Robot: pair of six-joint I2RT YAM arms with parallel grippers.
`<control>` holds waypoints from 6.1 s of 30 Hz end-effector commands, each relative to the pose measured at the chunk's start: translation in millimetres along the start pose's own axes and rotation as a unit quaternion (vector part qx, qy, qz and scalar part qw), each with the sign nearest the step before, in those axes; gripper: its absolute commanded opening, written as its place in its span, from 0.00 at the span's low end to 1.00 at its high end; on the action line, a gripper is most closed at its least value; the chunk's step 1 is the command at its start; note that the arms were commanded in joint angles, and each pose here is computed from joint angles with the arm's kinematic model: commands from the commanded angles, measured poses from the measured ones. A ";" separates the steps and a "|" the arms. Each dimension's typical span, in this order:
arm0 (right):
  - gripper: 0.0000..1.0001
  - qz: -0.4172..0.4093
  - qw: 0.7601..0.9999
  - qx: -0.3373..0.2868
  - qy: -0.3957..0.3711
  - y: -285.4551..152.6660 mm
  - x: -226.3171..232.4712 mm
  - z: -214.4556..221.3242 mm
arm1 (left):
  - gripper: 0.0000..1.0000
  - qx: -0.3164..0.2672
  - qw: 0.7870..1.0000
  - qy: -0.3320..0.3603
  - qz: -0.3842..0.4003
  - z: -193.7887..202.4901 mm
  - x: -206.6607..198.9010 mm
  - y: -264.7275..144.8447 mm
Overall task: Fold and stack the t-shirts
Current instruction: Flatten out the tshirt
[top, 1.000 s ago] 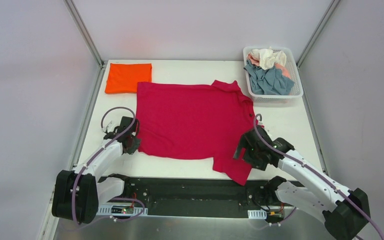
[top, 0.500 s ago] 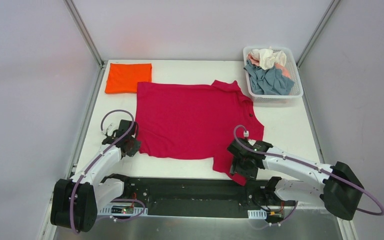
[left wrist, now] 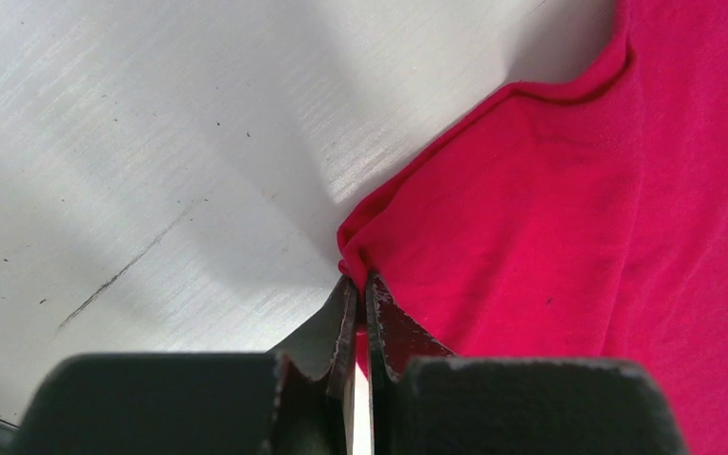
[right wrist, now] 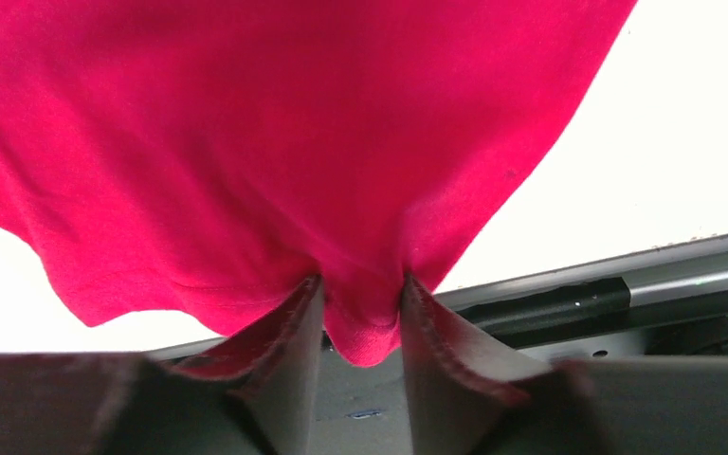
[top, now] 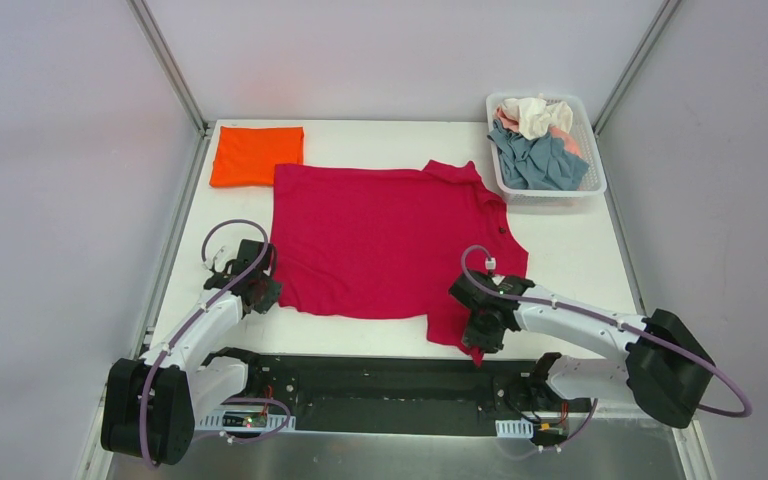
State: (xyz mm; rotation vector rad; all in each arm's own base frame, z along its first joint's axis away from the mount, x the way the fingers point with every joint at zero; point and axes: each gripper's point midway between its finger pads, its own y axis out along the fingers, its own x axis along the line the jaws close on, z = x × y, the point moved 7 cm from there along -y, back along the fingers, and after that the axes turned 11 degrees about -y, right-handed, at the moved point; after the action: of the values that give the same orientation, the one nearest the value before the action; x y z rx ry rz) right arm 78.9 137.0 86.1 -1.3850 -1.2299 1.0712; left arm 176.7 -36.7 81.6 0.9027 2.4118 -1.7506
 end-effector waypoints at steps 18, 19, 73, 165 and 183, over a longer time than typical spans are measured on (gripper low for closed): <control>0.00 -0.058 0.916 -0.394 0.048 -127.8 -5.7 -112.2 | 0.00 -0.093 0.978 0.010 0.184 -53.6 -60.6 -92.3; 0.00 -0.060 0.907 -0.414 0.055 -137.6 -6.6 -118.1 | 0.00 -0.102 0.975 0.007 0.197 -58.4 -65.4 -100.9; 0.00 -0.205 0.696 -0.687 -0.036 -429.2 -37.2 -151.9 | 0.00 -0.303 0.838 -0.015 0.453 -167.1 -108.2 -364.2; 0.99 -0.125 0.965 -0.227 0.033 -2.6 79.3 -297.0 | 0.99 0.058 0.989 0.122 0.061 -47.4 -150.4 53.6; 0.99 -0.080 0.974 -0.204 -0.062 -23.9 78.1 -137.3 | 0.99 0.024 0.993 0.118 0.008 -36.6 -84.8 41.6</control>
State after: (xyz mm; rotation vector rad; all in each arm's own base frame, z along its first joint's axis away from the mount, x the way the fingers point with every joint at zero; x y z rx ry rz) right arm 265.2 199.5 131.9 -1.6410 -1.6835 0.7904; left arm 297.7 -40.9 93.6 1.2828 2.4191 -1.8106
